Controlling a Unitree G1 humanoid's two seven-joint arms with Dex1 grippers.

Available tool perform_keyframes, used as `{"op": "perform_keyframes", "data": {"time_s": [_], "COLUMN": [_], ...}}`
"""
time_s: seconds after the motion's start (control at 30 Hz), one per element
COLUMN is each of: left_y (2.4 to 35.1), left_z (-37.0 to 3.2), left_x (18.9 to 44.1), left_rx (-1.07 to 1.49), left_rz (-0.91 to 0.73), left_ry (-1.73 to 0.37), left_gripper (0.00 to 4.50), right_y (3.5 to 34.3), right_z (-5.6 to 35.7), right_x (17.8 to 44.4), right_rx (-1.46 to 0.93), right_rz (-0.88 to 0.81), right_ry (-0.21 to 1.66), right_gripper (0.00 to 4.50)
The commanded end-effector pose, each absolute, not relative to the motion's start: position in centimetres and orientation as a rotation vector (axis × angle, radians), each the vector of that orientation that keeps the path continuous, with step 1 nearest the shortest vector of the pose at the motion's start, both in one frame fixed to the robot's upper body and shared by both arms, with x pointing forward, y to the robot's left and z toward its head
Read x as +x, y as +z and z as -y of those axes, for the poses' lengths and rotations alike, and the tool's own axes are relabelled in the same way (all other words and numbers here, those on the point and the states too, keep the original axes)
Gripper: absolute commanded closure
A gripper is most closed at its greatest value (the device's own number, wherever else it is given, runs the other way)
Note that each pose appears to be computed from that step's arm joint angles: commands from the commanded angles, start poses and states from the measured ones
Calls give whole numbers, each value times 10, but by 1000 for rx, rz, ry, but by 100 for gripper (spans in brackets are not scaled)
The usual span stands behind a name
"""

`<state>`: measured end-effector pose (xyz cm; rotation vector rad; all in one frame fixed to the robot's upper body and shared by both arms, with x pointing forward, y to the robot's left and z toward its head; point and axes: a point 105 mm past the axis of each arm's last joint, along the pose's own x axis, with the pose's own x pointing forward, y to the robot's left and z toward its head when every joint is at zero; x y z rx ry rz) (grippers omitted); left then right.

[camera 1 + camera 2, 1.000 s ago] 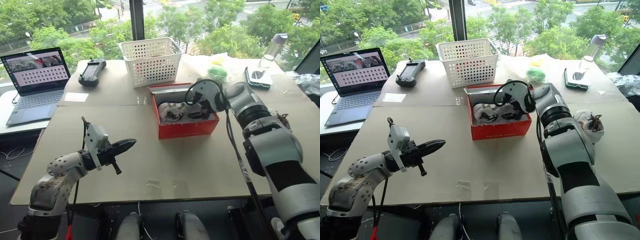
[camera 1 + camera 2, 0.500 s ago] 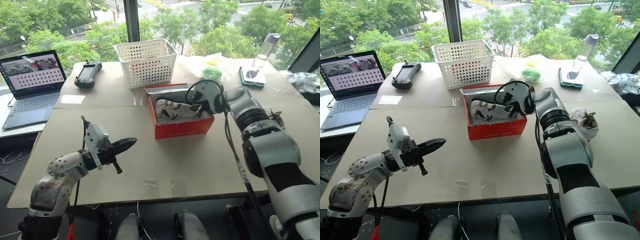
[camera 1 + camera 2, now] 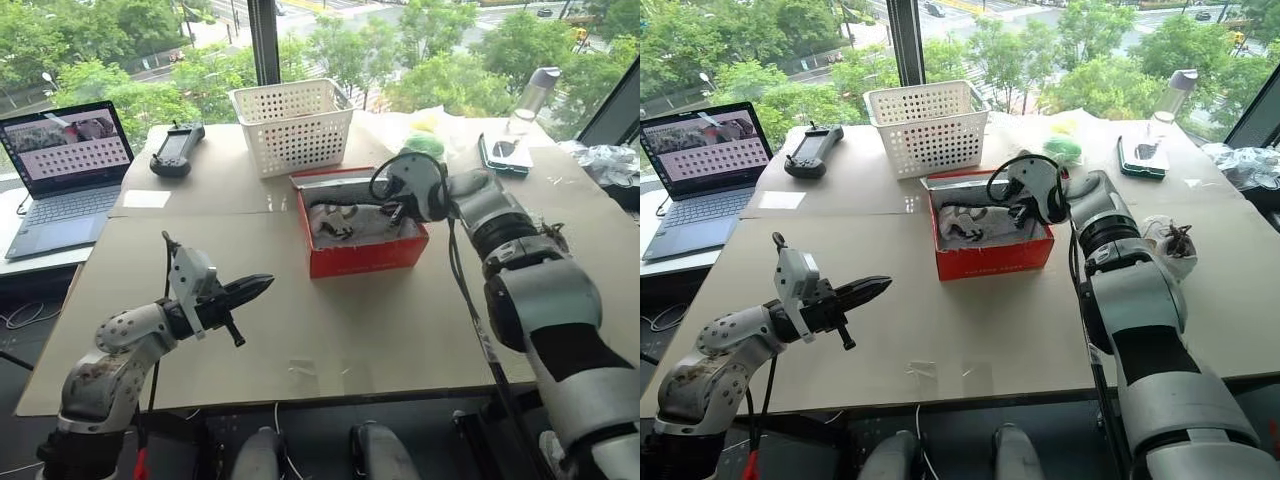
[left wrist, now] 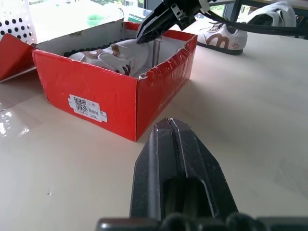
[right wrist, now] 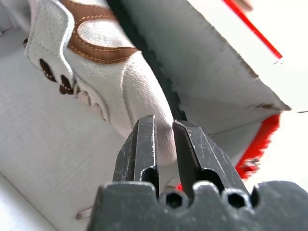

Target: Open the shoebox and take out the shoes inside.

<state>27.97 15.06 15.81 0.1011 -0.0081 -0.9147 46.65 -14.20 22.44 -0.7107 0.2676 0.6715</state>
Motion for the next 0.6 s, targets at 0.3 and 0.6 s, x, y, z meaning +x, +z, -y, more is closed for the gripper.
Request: {"op": "perform_keyframes", "data": {"time_s": [0.3,0.6], "left_y": [167,167], "left_z": [-144,-140], "left_x": [282,286], "left_rx": [108,111], "left_rz": [58,58], "left_ry": [-943,-964], "left_gripper": [450,450], "right_y": [323,250], "right_z": [158,158], "right_x": [443,449], "right_rx": [-770,-715], "right_rz": [-45,-211], "right_ry": [651,705], "right_gripper": [371,291]}}
